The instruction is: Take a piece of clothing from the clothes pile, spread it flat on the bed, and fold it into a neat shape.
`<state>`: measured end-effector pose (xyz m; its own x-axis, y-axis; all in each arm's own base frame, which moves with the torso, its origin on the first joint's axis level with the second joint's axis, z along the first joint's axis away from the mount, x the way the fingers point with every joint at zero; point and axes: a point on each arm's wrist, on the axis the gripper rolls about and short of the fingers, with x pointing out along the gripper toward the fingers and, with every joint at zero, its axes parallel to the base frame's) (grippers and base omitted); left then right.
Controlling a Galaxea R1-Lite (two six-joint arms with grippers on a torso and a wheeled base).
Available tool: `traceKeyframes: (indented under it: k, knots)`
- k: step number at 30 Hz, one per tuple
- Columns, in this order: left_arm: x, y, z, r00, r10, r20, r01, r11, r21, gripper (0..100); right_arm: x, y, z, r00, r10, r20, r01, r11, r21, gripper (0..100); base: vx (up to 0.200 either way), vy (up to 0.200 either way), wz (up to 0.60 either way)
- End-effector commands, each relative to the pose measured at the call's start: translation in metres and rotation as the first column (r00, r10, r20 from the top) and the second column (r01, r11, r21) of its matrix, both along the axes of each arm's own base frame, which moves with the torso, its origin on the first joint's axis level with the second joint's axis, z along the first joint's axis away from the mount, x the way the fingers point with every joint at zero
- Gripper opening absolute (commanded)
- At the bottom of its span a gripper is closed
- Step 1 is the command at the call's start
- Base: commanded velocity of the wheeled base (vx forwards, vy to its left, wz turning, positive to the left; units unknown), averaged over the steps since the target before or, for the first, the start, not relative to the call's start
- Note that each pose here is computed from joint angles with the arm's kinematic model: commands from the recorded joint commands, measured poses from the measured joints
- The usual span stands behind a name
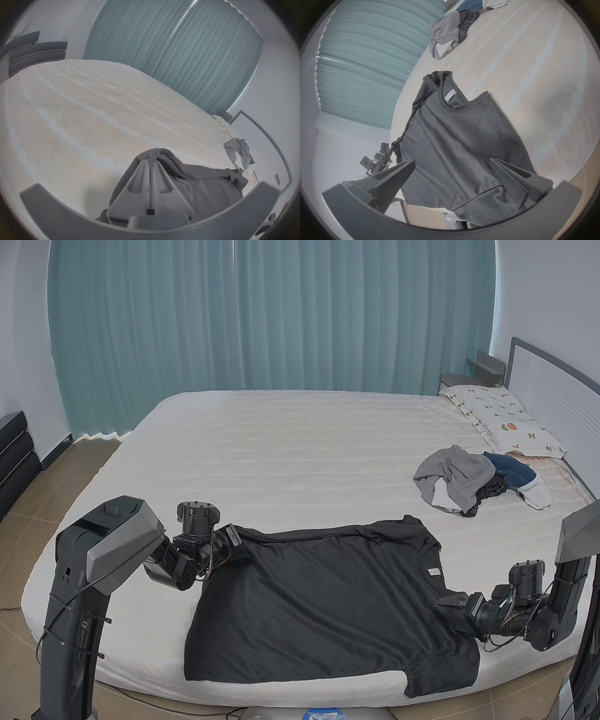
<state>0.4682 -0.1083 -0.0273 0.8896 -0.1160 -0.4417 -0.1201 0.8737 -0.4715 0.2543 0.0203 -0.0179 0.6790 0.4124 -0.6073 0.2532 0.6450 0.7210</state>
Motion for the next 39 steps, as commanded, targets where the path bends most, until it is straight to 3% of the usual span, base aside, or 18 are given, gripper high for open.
traceKeyframes:
  k: [1, 7, 19, 20, 26, 33, 36, 39]
  knots:
    - [0.014, 0.006, -0.001, 0.998, 0.046, 0.042, -0.046, 0.999, 0.000, 0, 0.000, 0.000, 0.000, 1.000, 0.000, 0.000, 0.000, 1.000, 0.001, 100, 0.000, 0.000, 0.00]
    - [0.033, 0.013, -0.012, 0.982, 0.110, 0.152, -0.111, 0.994, -0.006, 0, 0.000, 0.000, 0.000, 1.000, 0.002, 0.000, -0.002, 1.000, 0.001, 100, 0.000, 0.000, 0.00]
    - [0.049, 0.021, -0.015, 0.966, 0.127, 0.225, -0.121, 0.992, -0.041, 0, 0.000, 0.000, 0.000, 1.000, 0.002, -0.001, -0.002, 1.000, 0.001, 100, 0.000, 0.000, 0.00]
    - [0.049, 0.021, -0.015, 0.966, 0.128, 0.226, -0.121, 0.992, -0.043, 100, 0.000, 0.000, -0.001, 1.000, 0.002, -0.003, -0.002, 1.000, 0.000, 100, 0.000, 0.000, 0.00]
    - [0.049, 0.023, -0.011, 0.964, 0.134, 0.229, -0.125, 0.991, -0.052, 100, -0.001, 0.000, -0.001, 1.000, 0.002, -0.005, -0.002, 1.000, 0.000, 100, 0.000, 0.000, 0.00]
    - [0.045, 0.043, 0.009, 0.958, 0.191, 0.212, -0.166, 0.977, -0.130, 100, -0.002, 0.000, -0.001, 1.000, 0.003, -0.006, -0.003, 1.000, 0.001, 100, 0.000, 0.000, 0.00]
    - [0.035, 0.051, 0.013, 0.980, 0.135, 0.149, -0.114, 0.983, -0.140, 100, -0.002, 0.001, -0.001, 1.000, 0.006, -0.008, -0.006, 1.000, 0.001, 100, 0.000, 0.000, 0.00]
    - [0.017, 0.062, 0.018, 1.000, 0.013, 0.016, -0.010, 0.985, -0.174, 100, -0.002, 0.002, -0.001, 1.000, 0.008, -0.009, -0.008, 1.000, 0.001, 100, 0.000, 0.000, 0.00]
